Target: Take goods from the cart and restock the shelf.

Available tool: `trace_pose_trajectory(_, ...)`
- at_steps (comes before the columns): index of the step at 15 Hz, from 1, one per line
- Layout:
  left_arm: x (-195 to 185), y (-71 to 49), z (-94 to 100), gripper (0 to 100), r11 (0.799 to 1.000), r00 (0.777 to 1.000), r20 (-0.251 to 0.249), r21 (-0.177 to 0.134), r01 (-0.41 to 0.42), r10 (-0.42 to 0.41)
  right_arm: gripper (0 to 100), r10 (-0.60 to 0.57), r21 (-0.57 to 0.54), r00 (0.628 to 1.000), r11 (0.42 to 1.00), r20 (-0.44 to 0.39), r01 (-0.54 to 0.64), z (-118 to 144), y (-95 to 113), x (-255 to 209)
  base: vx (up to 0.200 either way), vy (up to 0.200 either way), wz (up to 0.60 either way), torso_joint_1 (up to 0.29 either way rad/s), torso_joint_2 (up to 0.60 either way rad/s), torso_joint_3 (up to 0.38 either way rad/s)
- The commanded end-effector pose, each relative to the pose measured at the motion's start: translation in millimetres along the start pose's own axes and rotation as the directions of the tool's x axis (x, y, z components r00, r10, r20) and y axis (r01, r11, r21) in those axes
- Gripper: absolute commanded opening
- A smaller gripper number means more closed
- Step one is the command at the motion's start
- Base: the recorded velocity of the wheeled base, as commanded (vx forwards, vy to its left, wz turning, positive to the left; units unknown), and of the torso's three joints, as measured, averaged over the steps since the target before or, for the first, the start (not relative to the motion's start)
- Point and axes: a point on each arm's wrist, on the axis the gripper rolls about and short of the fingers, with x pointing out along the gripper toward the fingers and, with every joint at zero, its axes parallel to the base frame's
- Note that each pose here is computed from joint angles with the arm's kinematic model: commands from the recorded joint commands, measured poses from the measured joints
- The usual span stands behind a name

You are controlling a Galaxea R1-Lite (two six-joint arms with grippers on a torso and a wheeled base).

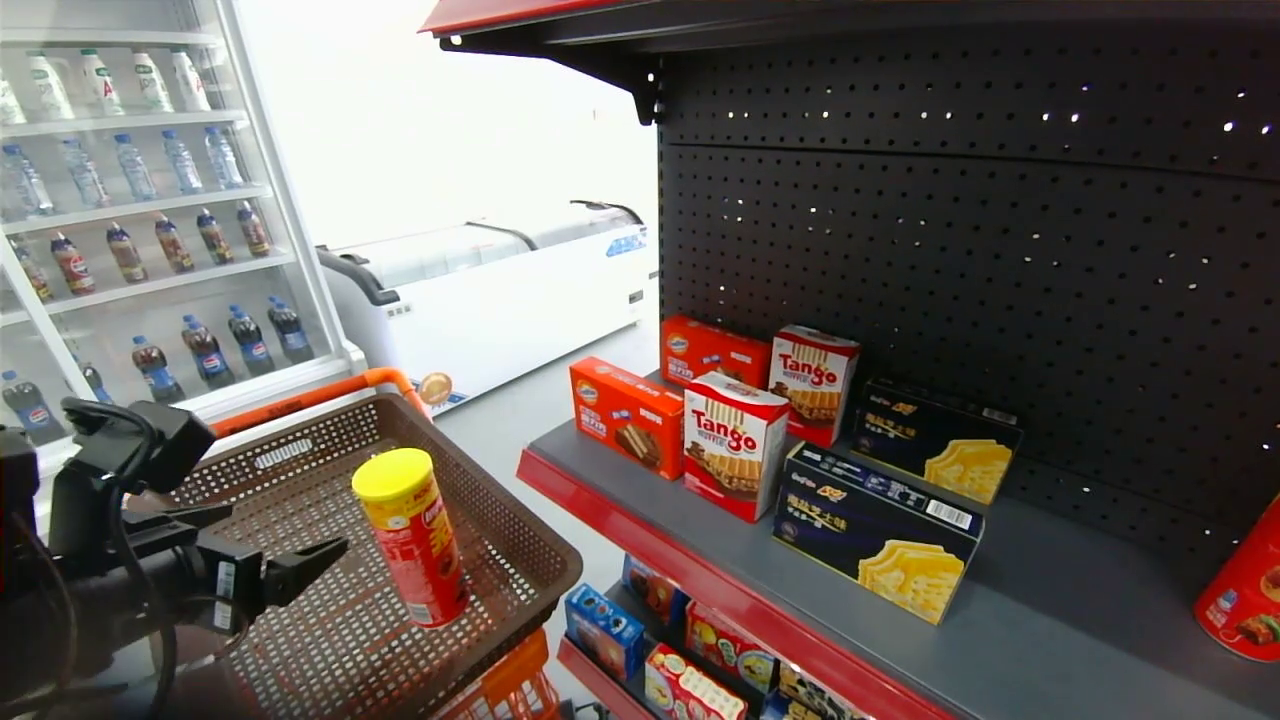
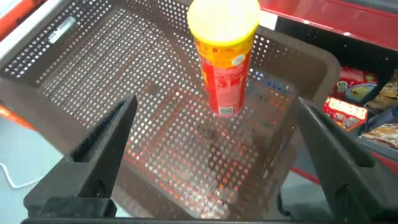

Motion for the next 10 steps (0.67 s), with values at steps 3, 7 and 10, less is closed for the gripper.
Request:
trace_pose_trajectory(3,58.3,-1.3,-21.0,100,1.0,0.997,-0.068,-0.004,0.026,-0.026,100,0.0,0.0,1.0,1.0,-0.001,0.0,0.0,0.0,0.1,0.0,0.0,0.0,0.0,0.0,0.0)
trace_pose_trajectory(7,95.6,-8.4,-41.3,100,0.999,0.997,-0.056,-0.005,0.047,-0.047,100,0.0,0.0,1.0,1.0,0.001,0.0,0.0,0.0,0.0,0.0,0.0,0.0,0.0,0.0,0.0)
trace_pose_trajectory(10,112.3,-13.4,-46.4,100,1.0,0.999,-0.041,0.008,0.028,-0.028,100,0.0,0.0,1.0,1.0,-0.001,0.0,0.0,0.0,0.1,0.0,0.0,0.0,0.0,0.0,0.0)
